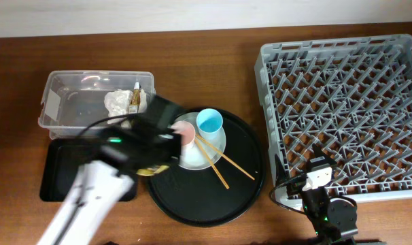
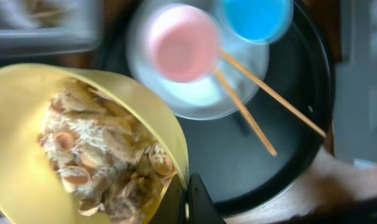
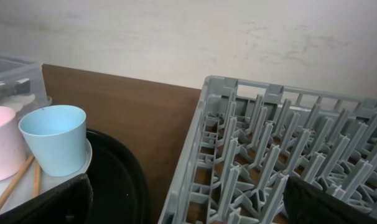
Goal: Sort waste into correct bins and load items into the dishwasher rack
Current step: 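Tip the yellow bowl over the black tray to dump the scraps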
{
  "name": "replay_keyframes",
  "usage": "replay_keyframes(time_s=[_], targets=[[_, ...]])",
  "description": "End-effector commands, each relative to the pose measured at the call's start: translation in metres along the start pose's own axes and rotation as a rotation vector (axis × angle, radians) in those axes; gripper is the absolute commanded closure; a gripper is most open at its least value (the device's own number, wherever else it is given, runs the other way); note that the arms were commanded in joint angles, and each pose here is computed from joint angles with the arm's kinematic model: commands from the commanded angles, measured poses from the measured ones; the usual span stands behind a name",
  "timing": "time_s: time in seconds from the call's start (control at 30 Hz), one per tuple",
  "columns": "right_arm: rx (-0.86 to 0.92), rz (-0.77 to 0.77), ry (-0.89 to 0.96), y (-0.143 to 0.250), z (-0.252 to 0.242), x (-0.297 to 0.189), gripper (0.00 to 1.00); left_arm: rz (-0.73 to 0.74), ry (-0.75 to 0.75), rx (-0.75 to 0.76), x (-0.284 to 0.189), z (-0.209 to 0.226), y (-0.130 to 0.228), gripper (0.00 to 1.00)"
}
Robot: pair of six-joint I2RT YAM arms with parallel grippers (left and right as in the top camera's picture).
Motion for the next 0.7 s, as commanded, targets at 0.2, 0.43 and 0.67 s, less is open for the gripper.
replay_keyframes(time_s=[0.2,0.43,0.67], targets=[[0.009,0.004,0.009,0.002,0.000,0.000,0.01,-0.093,0.209,-0.277,-0.040,0.110,-0.039,1.00],[0.009,0.004,0.009,0.002,0.000,0.000,0.01,-0.115,0.323,-0.420,-0.032,0.152,-0.034,1.00],[0.009,0.002,0.006,0.001,0.000,0.000,0.01,-0.190,0.513,-0.538,-0.007,0.181,-0.030,1.00]])
Point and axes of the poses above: each gripper's point midway between its finger pads, its own x axis out along the fingers, its own z axis along the line the jaws close on, y = z × x, the point moved 6 cm from there along -x, back along the fingers, and after that the axes turned 11 degrees about -x, right-handed, at the moved point
